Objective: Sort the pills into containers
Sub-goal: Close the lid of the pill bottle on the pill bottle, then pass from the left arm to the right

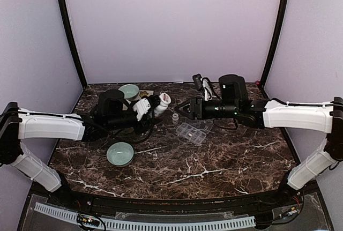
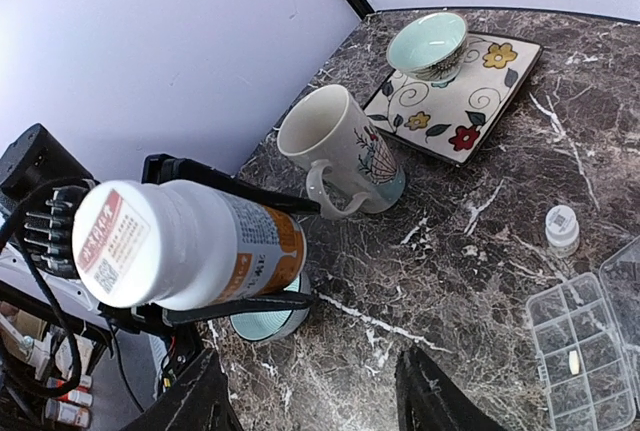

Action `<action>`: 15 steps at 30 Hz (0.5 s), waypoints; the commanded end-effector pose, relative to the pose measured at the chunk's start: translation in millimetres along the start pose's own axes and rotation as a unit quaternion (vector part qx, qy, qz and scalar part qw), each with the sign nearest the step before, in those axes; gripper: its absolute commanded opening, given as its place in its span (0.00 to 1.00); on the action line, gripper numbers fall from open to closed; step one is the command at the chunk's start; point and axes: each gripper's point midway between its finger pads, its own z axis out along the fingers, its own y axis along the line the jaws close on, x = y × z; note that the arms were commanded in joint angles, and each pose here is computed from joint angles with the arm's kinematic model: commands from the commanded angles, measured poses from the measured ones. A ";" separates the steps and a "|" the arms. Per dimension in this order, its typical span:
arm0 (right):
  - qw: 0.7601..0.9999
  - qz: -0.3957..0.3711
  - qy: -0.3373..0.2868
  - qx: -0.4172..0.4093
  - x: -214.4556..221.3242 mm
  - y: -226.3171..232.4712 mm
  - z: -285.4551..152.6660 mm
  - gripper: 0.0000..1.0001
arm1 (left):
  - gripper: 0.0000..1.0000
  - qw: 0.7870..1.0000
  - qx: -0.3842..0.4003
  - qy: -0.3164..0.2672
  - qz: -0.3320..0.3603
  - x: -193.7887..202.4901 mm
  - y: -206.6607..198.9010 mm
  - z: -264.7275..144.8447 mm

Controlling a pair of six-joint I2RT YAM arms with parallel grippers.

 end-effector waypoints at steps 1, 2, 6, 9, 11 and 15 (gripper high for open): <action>0.999 -0.027 -0.024 0.007 -26.1 8.7 -10.8 0.58 | 0.00 1.000 0.021 -0.015 -0.006 -16.2 -2.5 2.1; 0.999 -0.029 -0.023 0.008 -27.0 8.9 -10.9 0.58 | 0.00 1.000 0.024 -0.014 -0.006 -15.2 -3.8 2.8; 0.999 -0.029 -0.018 0.005 -26.6 10.0 -10.6 0.58 | 0.00 0.999 0.034 -0.015 -0.008 -13.9 -7.5 5.0; 0.999 -0.032 -0.018 -0.004 -26.5 14.7 -13.0 0.62 | 0.00 0.999 0.035 -0.013 -0.007 -13.2 -7.8 5.4; 0.999 -0.039 -0.014 -0.009 -26.5 17.8 -14.4 0.66 | 0.00 0.999 0.035 -0.014 -0.006 -13.6 -7.8 5.4; 0.998 -0.055 -0.005 -0.013 -24.9 23.0 -18.6 0.69 | 0.00 0.999 0.037 -0.010 -0.006 -13.4 -7.9 6.0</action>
